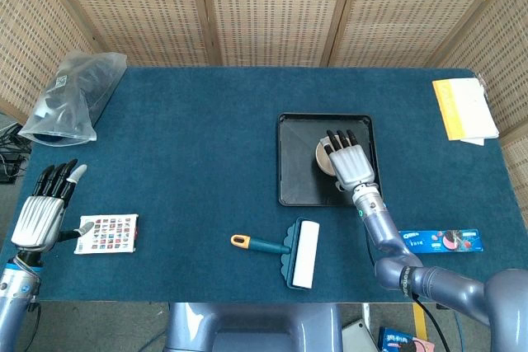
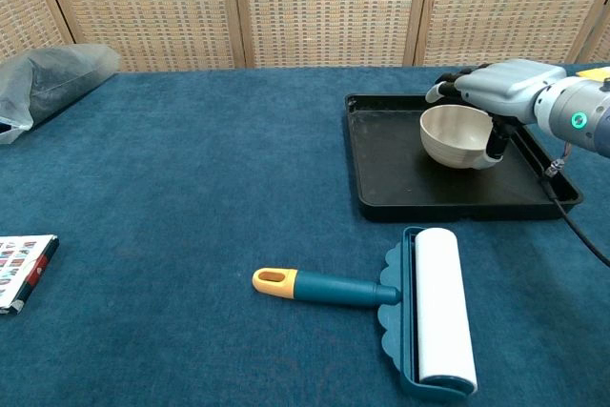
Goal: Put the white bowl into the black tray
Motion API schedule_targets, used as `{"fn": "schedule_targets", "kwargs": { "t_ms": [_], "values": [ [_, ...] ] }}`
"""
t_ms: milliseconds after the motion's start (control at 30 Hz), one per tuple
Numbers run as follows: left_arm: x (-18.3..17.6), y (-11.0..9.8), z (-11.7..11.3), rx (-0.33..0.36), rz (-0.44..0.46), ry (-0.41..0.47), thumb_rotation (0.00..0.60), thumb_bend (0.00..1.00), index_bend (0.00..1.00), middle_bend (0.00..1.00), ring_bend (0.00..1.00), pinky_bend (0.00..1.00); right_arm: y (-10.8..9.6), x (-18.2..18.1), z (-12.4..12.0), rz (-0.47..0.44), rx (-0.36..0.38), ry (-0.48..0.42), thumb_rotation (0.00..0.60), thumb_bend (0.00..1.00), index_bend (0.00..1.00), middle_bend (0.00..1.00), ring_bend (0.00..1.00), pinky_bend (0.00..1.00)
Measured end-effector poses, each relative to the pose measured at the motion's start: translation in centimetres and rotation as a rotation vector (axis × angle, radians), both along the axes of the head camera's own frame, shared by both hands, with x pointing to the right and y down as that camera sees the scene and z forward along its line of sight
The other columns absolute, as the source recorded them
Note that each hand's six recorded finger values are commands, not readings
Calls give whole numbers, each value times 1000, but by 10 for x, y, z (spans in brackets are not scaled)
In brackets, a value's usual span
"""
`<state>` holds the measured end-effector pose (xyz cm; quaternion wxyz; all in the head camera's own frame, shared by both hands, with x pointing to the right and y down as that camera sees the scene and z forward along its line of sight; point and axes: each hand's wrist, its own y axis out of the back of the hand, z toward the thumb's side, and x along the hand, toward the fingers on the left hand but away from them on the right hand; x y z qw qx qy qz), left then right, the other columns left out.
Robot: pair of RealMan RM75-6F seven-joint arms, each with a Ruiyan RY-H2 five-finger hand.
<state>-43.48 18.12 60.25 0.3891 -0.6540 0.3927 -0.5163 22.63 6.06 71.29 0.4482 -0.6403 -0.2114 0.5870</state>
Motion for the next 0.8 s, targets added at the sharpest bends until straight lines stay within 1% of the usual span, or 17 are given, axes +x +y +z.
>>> {"fn": "schedule_targets", "kwargs": {
  "t_ms": [233, 333, 433, 533, 567, 633, 700, 800],
  "values": [
    [0, 0, -1, 7, 2, -1, 600, 62, 0, 0, 0, 0, -1, 11, -26, 26, 61, -20, 600, 333, 45, 0, 0, 51],
    [1, 1, -3, 15, 1, 2, 600, 62, 0, 0, 0, 0, 1, 24, -41, 56, 98, -41, 600, 306, 18, 0, 0, 49],
    [0, 1, -7, 29, -4, 5, 600, 62, 0, 0, 0, 0, 7, 41, -57, 85, 151, -69, 600, 280, 0, 0, 0, 42],
    [-2, 2, -11, 37, -14, 12, 600, 63, 0, 0, 0, 0, 19, 63, -74, 124, 210, -105, 600, 260, 0, 0, 0, 19],
    [-2, 3, -12, 36, -17, 13, 600, 63, 0, 0, 0, 0, 27, 76, -82, 150, 237, -125, 600, 256, 0, 0, 0, 9],
    [-3, 7, -12, 31, -22, 8, 600, 62, 0, 0, 0, 0, 38, 91, -90, 178, 263, -148, 600, 252, 0, 0, 0, 0],
    [-4, 12, -12, 21, -27, 4, 600, 62, 0, 0, 0, 0, 57, 112, -100, 218, 288, -176, 600, 250, 0, 0, 0, 0],
    [-6, 18, -13, 14, -32, -5, 600, 62, 0, 0, 0, 0, 87, 140, -109, 267, 297, -197, 600, 249, 0, 0, 0, 0]
  ]
}}
